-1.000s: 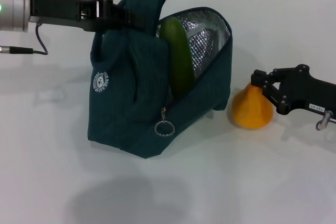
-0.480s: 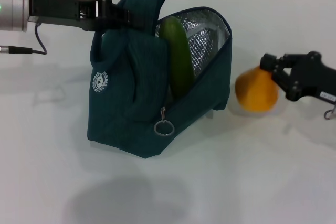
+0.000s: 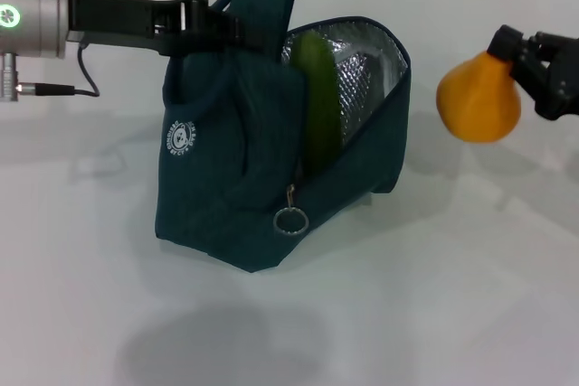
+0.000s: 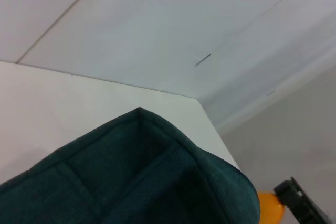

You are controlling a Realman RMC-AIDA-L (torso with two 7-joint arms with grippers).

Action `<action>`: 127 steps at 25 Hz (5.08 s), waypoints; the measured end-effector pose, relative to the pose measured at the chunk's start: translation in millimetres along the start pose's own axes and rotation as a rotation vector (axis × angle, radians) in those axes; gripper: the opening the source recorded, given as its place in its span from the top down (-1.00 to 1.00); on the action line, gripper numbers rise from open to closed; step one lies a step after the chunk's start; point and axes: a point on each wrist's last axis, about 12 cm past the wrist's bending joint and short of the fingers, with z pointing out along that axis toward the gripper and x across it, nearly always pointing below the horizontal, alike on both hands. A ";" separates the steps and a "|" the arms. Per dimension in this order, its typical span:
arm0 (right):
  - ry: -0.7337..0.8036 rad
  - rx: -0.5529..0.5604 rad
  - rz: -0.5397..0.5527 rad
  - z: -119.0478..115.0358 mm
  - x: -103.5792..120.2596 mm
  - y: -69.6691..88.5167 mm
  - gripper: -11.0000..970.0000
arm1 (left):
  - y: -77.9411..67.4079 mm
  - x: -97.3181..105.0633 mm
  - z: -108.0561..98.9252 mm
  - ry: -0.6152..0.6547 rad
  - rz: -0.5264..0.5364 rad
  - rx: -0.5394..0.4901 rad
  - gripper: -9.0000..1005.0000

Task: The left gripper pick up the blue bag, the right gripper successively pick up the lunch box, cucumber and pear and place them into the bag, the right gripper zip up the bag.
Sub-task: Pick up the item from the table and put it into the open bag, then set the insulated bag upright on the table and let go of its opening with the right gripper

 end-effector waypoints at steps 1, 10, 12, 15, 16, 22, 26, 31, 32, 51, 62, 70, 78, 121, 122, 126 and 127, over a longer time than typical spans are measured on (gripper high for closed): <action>-0.006 -0.002 0.004 0.6 -1.3 -0.3 0.90 | 0.6 0.0 0.8 -0.003 -0.002 -0.002 0.91; -0.068 -0.093 0.011 26.0 -26.1 -1.2 0.90 | 5.3 5.2 -8.3 -0.044 -0.021 0.006 0.90; -0.082 -0.137 0.005 39.6 -36.4 -0.7 0.90 | 6.0 6.6 -9.6 -0.046 -0.019 0.007 0.90; -0.093 -0.193 0.003 60.4 -48.6 0.4 0.90 | 7.1 8.9 -11.3 -0.047 -0.017 0.006 0.90; -0.094 -0.214 0.002 68.8 -52.2 1.5 0.90 | 7.8 9.9 -12.0 -0.048 -0.018 0.005 0.90; -0.049 -0.285 -0.002 110.7 -58.7 10.0 0.90 | 9.9 13.2 -13.0 -0.049 -0.015 0.005 0.90; 0.018 -0.341 -0.014 134.3 -55.4 20.6 0.90 | 9.9 13.1 -12.9 -0.050 -0.013 0.006 0.90; 0.085 -0.363 -0.035 149.5 -47.9 29.8 0.90 | 8.0 10.2 -10.9 -0.048 -0.005 0.010 0.91; 0.094 -0.368 -0.043 152.2 -47.6 31.3 0.90 | 7.8 10.1 -10.6 -0.048 -0.005 0.011 0.91; 0.059 -0.336 0.060 134.0 -37.3 33.6 0.57 | 7.8 8.8 -11.1 -0.052 -0.006 0.009 0.90; -0.048 -0.026 0.529 57.4 -14.4 -1.6 -0.24 | 7.8 8.4 -12.0 -0.053 -0.004 0.007 0.91; 0.018 0.086 0.874 28.4 24.7 -0.1 -0.35 | 6.9 8.2 -9.9 -0.050 -0.001 0.013 0.90; 0.134 0.008 0.960 53.3 35.1 18.6 -0.34 | 4.5 6.1 -5.6 -0.043 0.007 0.020 0.90; 0.143 -0.152 0.847 52.5 17.8 27.6 0.90 | -2.4 13.2 -1.0 0.009 0.002 0.079 0.90; 0.133 -0.167 0.831 51.2 14.6 27.1 0.92 | -3.4 13.5 -1.1 0.012 0.001 0.087 0.90; 0.079 -0.235 0.776 40.6 0.1 24.2 0.93 | -9.4 16.0 0.8 0.034 -0.009 0.137 0.90; 0.064 -0.249 0.766 37.3 -2.5 24.1 0.93 | -11.0 16.9 2.2 0.040 -0.011 0.150 0.90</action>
